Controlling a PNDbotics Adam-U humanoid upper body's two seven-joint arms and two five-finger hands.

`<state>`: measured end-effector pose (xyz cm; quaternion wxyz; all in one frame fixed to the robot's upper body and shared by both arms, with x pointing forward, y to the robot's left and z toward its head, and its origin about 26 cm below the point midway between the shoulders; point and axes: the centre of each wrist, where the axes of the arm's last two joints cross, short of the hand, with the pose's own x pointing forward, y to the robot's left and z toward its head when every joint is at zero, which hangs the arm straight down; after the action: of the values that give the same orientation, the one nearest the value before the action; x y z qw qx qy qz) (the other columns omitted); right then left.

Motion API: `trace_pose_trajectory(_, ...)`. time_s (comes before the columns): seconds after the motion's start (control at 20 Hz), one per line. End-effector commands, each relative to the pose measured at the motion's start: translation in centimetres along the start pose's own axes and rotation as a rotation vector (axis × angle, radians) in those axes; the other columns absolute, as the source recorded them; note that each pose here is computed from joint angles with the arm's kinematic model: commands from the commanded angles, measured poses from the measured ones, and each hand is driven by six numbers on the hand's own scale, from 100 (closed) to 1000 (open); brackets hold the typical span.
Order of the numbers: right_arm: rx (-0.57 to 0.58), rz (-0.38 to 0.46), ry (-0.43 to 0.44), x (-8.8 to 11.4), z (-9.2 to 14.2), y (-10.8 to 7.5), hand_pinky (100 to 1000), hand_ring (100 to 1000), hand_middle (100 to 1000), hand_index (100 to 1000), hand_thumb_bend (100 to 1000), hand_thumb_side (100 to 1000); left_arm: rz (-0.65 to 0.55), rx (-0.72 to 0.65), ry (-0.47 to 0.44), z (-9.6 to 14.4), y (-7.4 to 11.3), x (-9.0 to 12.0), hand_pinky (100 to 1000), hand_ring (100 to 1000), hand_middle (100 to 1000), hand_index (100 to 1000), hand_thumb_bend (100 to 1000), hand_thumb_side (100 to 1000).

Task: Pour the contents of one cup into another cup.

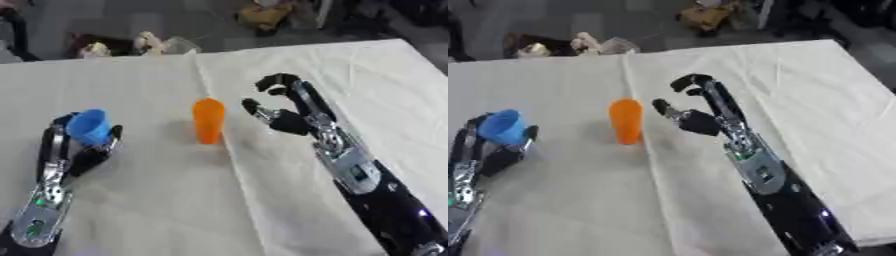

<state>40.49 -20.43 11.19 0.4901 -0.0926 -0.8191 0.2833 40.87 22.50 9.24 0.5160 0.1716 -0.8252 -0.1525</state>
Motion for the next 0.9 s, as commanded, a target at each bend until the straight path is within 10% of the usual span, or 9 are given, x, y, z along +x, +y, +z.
trace_pose_trajectory(0.05, 0.029, 0.037, -0.023, 0.3, -0.6, -0.1, 803, 899, 620, 706, 576, 463, 0.014, -0.012, -0.084, -0.8, 1.3, 2.4, 647, 534, 108, 430, 100, 227)
trace_pose_trajectory(0.9, 0.164, 0.255, -0.058, -0.8, -2.1, 2.8, 861, 951, 731, 769, 712, 487, 0.081, -0.065, -0.151, -0.7, 1.4, 5.0, 638, 544, 118, 437, 100, 246)
